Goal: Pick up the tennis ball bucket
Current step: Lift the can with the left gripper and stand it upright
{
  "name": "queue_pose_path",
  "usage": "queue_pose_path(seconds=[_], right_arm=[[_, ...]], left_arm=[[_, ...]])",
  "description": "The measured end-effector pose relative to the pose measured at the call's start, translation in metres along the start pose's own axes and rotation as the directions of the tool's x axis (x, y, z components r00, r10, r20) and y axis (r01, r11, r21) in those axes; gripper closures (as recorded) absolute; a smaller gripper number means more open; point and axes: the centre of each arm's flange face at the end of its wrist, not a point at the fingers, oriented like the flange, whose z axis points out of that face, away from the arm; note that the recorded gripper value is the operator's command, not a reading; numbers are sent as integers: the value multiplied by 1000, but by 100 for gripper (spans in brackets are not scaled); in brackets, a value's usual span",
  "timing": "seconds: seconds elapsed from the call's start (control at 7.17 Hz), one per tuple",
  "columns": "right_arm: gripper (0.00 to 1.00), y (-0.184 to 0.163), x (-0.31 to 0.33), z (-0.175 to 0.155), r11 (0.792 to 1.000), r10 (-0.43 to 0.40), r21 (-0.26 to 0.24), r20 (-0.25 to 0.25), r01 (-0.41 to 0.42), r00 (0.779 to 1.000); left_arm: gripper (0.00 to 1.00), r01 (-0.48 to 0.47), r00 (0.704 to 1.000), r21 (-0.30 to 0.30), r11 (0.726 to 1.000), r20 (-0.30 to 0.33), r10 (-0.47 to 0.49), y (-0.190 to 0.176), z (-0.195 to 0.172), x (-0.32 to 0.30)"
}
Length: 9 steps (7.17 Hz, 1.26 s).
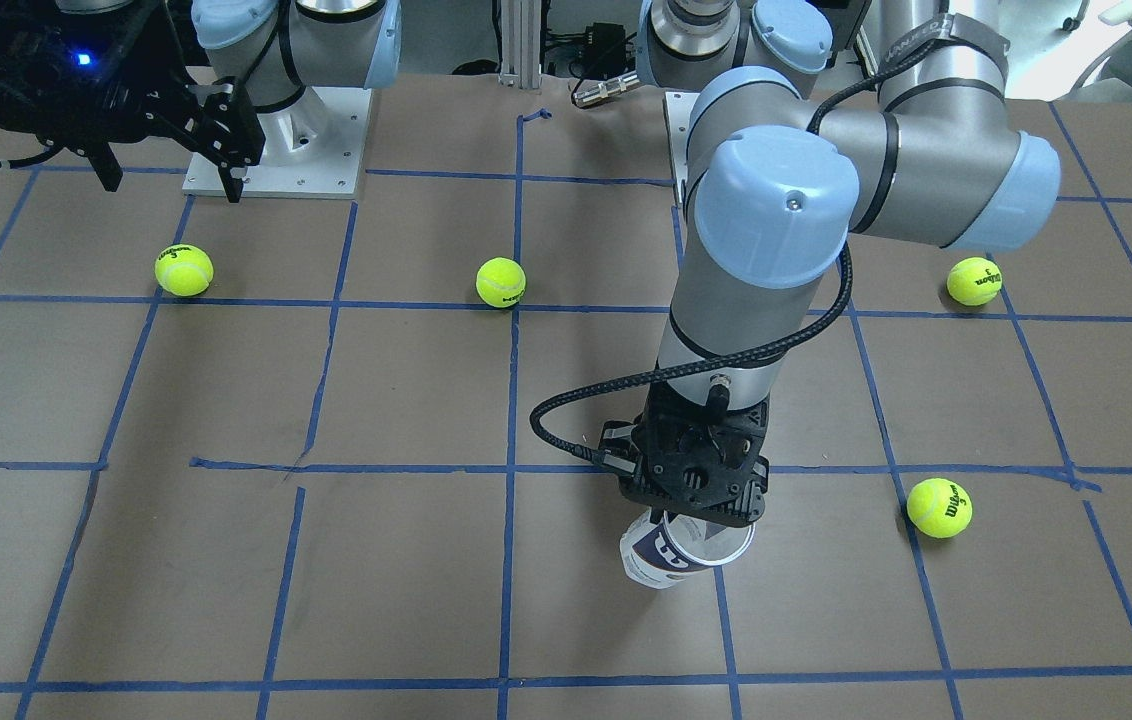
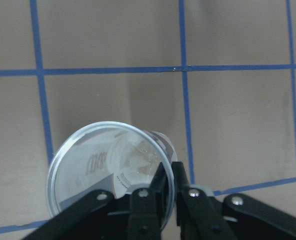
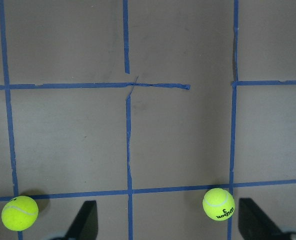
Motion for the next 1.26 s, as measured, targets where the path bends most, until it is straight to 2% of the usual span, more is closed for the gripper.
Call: queue_pose_path(seconds=[0.28,0.7,0.84,0.98,1.12,1.26], right_arm=[[0,0,0,0,1000,-8,4,0,8,1000],[0,-1,0,0,1000,-9,5,1,9,1000],[0,-1,0,0,1000,-9,5,2,9,1000],[0,-1,0,0,1000,-8,5,5,8,1000],[0,-1,-1,0,1000,-6,6,8,6,1000],[0,-1,-1,0,1000,-6,6,10,6,1000]], left_arm=[[100,-51,998,3,999,49,51,-10,11,18],[100,-65,996,31,997,62,63,-17,28,29],[87,-67,996,32,997,63,65,-16,32,30],[33,-67,996,31,997,62,65,-14,38,32],[0,-68,996,35,997,62,66,-11,42,35],[0,-70,996,43,997,63,67,-10,43,38]])
